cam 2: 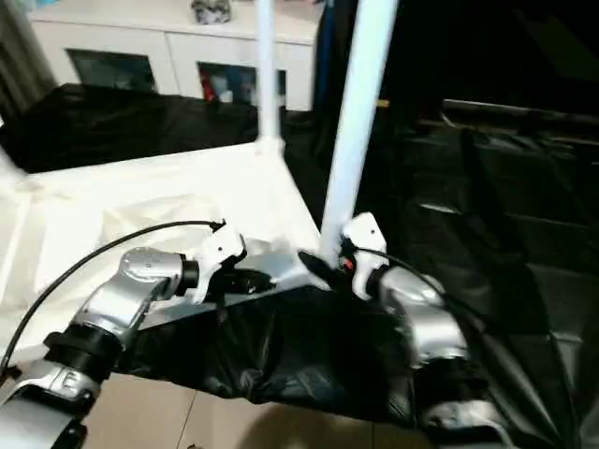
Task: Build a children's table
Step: Rotate leg to tighten
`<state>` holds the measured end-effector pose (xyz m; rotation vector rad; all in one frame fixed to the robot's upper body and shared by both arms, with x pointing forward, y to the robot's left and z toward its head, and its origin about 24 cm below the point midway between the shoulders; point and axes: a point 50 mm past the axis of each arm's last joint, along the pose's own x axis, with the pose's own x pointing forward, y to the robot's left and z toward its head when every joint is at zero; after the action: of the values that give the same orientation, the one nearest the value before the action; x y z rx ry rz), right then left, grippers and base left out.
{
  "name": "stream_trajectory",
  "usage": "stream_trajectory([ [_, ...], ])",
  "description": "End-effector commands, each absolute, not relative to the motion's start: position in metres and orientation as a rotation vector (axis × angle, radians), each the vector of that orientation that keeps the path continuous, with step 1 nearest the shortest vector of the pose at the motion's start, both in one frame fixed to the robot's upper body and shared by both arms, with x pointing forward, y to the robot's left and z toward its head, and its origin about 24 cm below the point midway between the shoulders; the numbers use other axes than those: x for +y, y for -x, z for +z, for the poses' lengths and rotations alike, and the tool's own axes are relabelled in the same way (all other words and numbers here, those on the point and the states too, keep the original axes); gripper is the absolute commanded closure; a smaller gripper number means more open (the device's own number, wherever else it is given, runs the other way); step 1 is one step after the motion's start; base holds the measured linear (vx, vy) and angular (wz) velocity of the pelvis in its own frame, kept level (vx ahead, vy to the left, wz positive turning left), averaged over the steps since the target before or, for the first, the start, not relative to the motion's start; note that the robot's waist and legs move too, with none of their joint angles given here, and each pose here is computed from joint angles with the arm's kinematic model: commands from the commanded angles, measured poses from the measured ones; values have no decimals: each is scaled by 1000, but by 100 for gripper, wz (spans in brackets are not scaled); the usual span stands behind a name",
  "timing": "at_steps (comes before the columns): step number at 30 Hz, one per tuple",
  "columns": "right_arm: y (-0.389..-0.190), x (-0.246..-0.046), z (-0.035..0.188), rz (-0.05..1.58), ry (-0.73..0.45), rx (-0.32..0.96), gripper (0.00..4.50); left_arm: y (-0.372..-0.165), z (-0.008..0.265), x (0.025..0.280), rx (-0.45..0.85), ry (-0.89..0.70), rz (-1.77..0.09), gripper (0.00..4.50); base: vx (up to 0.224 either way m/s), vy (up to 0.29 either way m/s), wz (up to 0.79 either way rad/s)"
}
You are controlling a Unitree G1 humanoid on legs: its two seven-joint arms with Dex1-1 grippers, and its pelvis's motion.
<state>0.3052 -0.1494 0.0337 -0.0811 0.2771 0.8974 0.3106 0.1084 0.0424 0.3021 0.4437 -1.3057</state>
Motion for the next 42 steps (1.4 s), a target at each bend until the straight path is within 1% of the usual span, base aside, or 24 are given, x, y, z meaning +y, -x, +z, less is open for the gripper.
stream_trajectory([
  [1,-286,-137,18,1135,72,384,122,-306,49,98,421,-324,-1414,450,0,0,0],
  [2,-286,-137,18,1135,72,384,122,-306,49,98,421,-324,-1414,450,0,0,0],
  [4,-279,-151,21,1242,105,423,122,-306,50,106,438,-345,-1446,450,0,0,0],
  [7,-275,-158,24,1316,114,462,122,-306,51,112,448,-356,-1466,450,0,0,0],
  [8,-274,-159,25,1330,116,470,135,-306,51,113,451,-359,-1470,450,0,0,0],
  [10,-272,-164,27,1388,134,501,145,-306,52,118,463,-367,-1481,450,0,0,0],
  [11,-272,-164,28,1397,134,504,145,-306,52,120,466,-367,-1483,450,0,0,0],
  [12,-272,-164,28,1404,133,505,163,-306,52,121,468,-367,-1486,450,0,0,0],
  [14,-272,-162,29,1419,137,501,183,-306,53,123,471,-369,-1490,450,0,0,0],
  [17,-272,-161,28,1432,138,503,196,-305,53,124,473,-368,-1495,450,0,0,0],
  [18,-270,-158,27,1444,131,506,207,-305,53,126,476,-365,-1499,450,0,0,0],
  [26,-259,-153,20,1468,92,515,213,-304,52,122,467,-336,-1494,450,0,0,0],
  [29,-260,-147,17,1395,75,469,214,-305,51,116,444,-306,-1450,450,0,0,0],
  [30,-266,-144,15,1303,70,443,214,-308,51,112,432,-292,-1414,450,0,0,0],
  [31,-276,-140,10,1149,55,415,214,-311,51,105,415,-278,-1365,450,0,0,0],
  [32,-277,-140,10,1141,53,413,214,-311,51,105,414,-278,-1362,450,0,0,0],
  [33,-287,-132,7,996,14,369,217,-314,51,96,399,-267,-1320,450,0,0,0],
  [34,-290,-127,5,931,-18,371,217,-316,51,91,390,-260,-1295,450,0,0,0],
  [36,-292,-124,3,897,-37,377,222,-317,51,88,386,-255,-1281,450,0,0,0],
  [37,-293,-112,2,868,-45,361,229,-319,51,80,378,-241,-1255,450,0,0,0],
  [39,-297,-97,1,813,-61,362,242,-320,52,69,366,-227,-1223,450,0,0,0],
  [40,-298,-91,0,796,-65,366,244,-320,53,65,363,-227,-1218,450,0,0,0],
  [41,-298,-91,0,796,-65,366,244,-320,53,65,363,-227,-1218,450,0,0,0],
  [42,-299,-83,-1,789,-58,371,244,-321,53,61,358,-231,-1206,450,0,0,0],
])
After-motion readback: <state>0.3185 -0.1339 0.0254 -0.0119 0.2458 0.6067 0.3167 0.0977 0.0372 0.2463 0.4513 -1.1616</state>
